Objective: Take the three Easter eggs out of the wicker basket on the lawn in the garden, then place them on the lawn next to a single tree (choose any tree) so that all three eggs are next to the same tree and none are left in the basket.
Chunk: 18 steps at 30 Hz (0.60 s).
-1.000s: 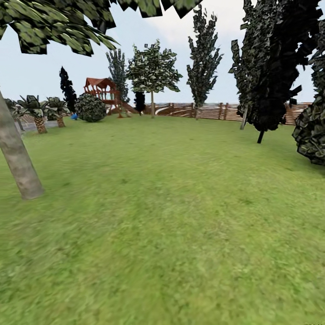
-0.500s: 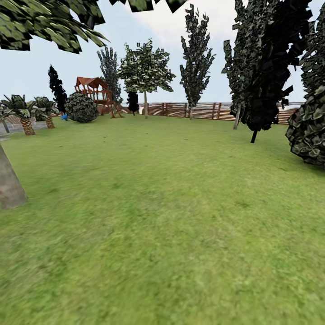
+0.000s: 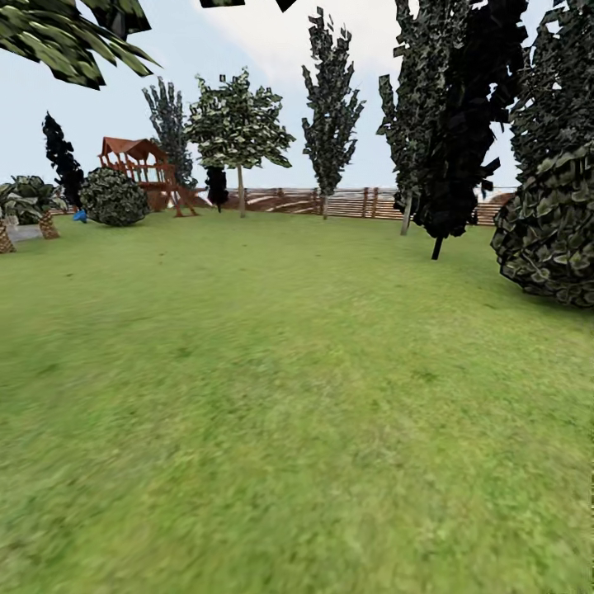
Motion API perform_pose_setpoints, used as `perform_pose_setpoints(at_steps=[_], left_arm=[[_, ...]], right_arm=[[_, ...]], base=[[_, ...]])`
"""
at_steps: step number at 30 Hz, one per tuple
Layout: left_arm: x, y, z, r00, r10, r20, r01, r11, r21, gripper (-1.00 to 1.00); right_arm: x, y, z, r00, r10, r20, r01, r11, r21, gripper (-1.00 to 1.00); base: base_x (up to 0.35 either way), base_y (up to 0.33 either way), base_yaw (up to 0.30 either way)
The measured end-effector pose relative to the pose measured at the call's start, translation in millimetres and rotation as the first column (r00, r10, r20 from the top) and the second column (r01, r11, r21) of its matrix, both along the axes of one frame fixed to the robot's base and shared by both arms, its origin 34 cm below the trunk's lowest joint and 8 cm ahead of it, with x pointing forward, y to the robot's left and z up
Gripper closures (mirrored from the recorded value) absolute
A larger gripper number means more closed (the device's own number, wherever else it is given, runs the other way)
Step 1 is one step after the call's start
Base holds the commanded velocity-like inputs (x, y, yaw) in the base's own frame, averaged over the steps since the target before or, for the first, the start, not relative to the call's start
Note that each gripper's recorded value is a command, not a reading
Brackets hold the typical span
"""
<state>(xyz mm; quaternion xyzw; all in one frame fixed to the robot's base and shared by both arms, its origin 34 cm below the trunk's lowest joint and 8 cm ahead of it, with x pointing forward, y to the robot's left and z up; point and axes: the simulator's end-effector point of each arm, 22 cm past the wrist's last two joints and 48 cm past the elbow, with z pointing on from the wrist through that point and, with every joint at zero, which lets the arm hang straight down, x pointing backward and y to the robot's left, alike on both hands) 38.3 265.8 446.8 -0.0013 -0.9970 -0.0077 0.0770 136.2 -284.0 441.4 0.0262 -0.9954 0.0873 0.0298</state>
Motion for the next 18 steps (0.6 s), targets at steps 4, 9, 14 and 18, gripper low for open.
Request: perform_pose_setpoints(at_steps=[4, 9, 14, 18], left_arm=[[-0.3, 0.0, 0.0, 1.0, 0.0, 0.0, 0.0, 1.0, 0.0, -1.0], [-0.1, 0.0, 0.0, 1.0, 0.0, 0.0, 0.0, 1.0, 0.0, -1.0], [-0.4, 0.0, 0.1, 1.0, 0.0, -0.001, 0.0, 1.0, 0.0, -1.0], [-0.4, 0.0, 0.0, 1.0, 0.0, -0.001, 0.0, 1.0, 0.0, -1.0]], right_arm=[[0.1, -0.1, 0.0, 1.0, 0.0, 0.0, 0.0, 1.0, 0.0, -1.0], [0.0, -0.1, 0.0, 1.0, 0.0, 0.0, 0.0, 1.0, 0.0, -1.0], [0.0, -0.1, 0.0, 1.0, 0.0, 0.0, 0.0, 1.0, 0.0, -1.0], [0.1, -0.1, 0.0, 1.0, 0.0, 0.0, 0.0, 1.0, 0.0, -1.0]], base=[[0.336, 0.0, -0.047], [0.335, 0.0, -0.004], [0.335, 0.0, 0.0], [0.335, 0.0, 0.0]])
